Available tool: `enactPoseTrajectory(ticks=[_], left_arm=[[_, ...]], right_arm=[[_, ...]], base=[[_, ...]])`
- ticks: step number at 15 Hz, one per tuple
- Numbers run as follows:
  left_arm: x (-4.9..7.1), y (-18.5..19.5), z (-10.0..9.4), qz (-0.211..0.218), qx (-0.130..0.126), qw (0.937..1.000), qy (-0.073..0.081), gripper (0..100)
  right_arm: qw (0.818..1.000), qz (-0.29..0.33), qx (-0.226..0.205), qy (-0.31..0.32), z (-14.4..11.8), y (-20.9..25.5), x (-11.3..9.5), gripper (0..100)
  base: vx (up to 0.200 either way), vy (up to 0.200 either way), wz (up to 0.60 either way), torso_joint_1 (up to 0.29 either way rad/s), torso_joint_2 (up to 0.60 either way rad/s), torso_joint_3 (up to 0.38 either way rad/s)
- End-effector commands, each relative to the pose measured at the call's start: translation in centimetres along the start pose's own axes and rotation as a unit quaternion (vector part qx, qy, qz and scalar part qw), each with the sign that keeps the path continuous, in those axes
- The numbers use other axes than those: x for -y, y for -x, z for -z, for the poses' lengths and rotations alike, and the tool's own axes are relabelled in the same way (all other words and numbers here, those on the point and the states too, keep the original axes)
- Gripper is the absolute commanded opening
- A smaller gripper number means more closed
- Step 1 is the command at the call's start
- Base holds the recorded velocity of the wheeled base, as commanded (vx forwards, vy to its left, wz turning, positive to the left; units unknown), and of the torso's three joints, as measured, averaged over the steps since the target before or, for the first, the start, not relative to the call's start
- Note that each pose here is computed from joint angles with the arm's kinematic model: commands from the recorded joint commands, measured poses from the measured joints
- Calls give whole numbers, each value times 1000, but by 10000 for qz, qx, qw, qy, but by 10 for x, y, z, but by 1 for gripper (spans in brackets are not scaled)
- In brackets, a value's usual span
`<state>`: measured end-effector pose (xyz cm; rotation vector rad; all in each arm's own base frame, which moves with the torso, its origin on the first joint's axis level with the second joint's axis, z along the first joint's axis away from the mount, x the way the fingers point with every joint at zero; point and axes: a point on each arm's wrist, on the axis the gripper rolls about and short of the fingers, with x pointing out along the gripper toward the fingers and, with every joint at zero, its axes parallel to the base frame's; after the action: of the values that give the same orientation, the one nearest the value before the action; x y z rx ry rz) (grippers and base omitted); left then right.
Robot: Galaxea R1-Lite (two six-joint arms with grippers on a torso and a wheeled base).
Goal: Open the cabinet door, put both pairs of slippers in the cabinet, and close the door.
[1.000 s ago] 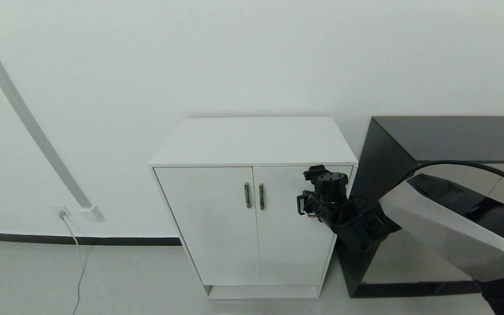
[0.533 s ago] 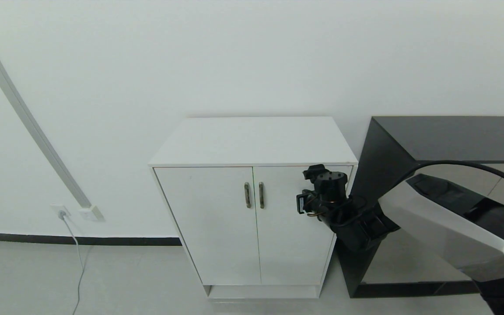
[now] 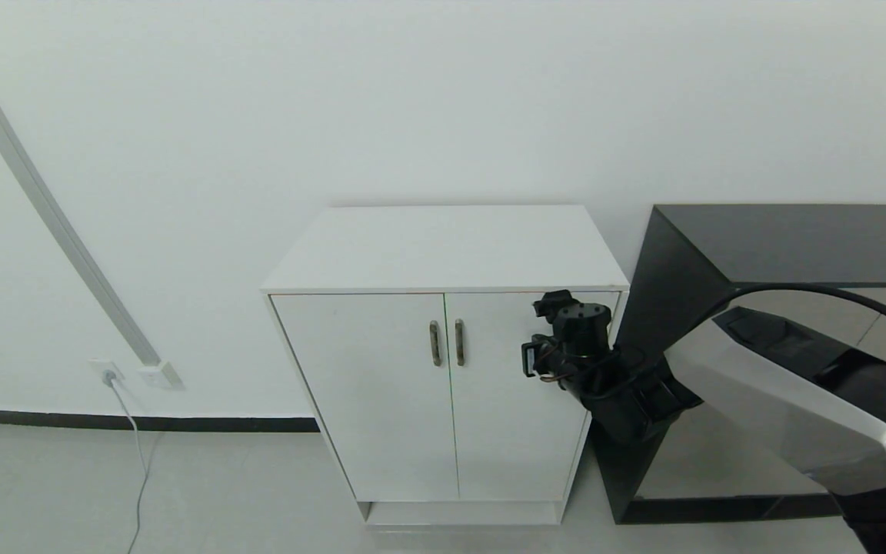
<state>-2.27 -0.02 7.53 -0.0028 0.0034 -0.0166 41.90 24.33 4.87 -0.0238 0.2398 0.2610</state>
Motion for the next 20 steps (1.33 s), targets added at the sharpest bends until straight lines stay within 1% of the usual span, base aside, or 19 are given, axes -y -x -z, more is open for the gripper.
enactPoseTrajectory(ticks=[1, 4, 7, 9, 15, 17, 18, 20], left_arm=[[0, 0, 0, 1, 2, 10000, 1, 0], [0, 0, 0, 1, 2, 10000, 1, 0], [0, 0, 0, 9, 2, 10000, 1, 0], [0, 0, 0, 9, 2, 10000, 1, 0], [0, 0, 0, 9, 2, 10000, 1, 0], [0, 0, 0, 1, 2, 10000, 1, 0], [0, 0, 0, 9, 2, 10000, 1, 0], [0, 0, 0, 9, 2, 10000, 1, 0]], right_arm=[[10000, -8, -4, -4, -2, 6, 0, 0], [9999, -16, 100, -23, -10, 30, 5, 0], [9998, 22, 196, -68, -24, 70, 19, 0], [9996, 107, 257, -103, -30, 95, 33, 0], [9966, 701, 349, -257, -42, 170, 90, 0], [9958, 825, 276, -275, -39, 193, 101, 0], [9948, 955, 226, -290, -35, 210, 109, 0], [9915, 1220, 304, -341, -31, 238, 124, 0]], base=[[0, 0, 0, 0, 0, 0], [0, 0, 0, 0, 0, 0], [0, 0, 0, 0, 0, 0], [0, 0, 0, 0, 0, 0], [0, 0, 0, 0, 0, 0], [0, 0, 0, 0, 0, 0], [0, 0, 0, 0, 0, 0], [0, 0, 0, 0, 0, 0]])
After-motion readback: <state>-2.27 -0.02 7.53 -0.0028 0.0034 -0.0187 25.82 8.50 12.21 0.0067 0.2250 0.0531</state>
